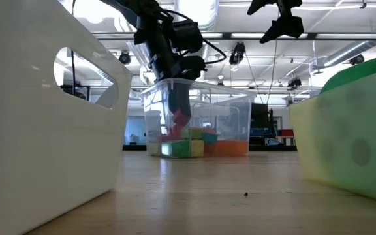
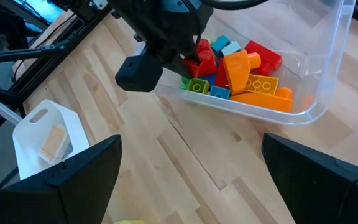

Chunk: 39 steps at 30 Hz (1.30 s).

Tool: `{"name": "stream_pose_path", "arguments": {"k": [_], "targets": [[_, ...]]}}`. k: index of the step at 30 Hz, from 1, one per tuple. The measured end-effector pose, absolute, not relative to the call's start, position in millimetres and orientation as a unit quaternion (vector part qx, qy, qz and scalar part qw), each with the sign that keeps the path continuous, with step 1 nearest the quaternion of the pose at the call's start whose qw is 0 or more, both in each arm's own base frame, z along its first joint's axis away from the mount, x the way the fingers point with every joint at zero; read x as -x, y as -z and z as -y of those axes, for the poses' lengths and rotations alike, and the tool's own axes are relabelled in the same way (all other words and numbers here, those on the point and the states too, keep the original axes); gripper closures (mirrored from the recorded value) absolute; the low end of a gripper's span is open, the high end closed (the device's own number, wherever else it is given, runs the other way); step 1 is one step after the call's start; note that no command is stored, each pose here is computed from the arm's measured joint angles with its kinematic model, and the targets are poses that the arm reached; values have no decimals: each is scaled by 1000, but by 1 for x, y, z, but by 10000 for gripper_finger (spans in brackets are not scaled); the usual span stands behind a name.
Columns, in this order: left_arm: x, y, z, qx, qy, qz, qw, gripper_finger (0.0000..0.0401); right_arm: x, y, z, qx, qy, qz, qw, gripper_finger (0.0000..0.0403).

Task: Pick & Place Toys
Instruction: Put the red game piece into the transparent bin, then return to Home Position

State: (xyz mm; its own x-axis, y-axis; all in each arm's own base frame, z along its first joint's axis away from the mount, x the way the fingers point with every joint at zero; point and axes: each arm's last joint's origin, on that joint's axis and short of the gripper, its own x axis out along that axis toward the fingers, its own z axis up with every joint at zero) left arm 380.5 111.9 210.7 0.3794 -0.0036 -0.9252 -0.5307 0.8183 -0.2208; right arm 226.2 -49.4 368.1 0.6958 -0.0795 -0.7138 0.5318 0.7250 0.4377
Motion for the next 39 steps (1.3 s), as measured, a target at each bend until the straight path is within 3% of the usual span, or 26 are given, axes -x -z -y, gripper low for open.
{"name": "stream_pose_path", "arguments": {"k": [10,18,24,35,39], "targets": [[-381,-211,-112,250,-165,-532,792,300,-226,-368,49,-325,177,-347,862,23],[-381,-211,-112,256,-164,-531,791,176,-226,-368,49,-325,177,-347,862,23],[-381,-211,-111,257,-164,-530,791,127,-226,-368,49,-325,177,-347,862,23],[-383,-223,-112,257,-163,-518,799,120,-226,-368,49,-331,179,-345,860,23],[-379,-238,-107,254,-159,-517,802,136,-226,-368,49,-342,184,-343,856,23]]}}
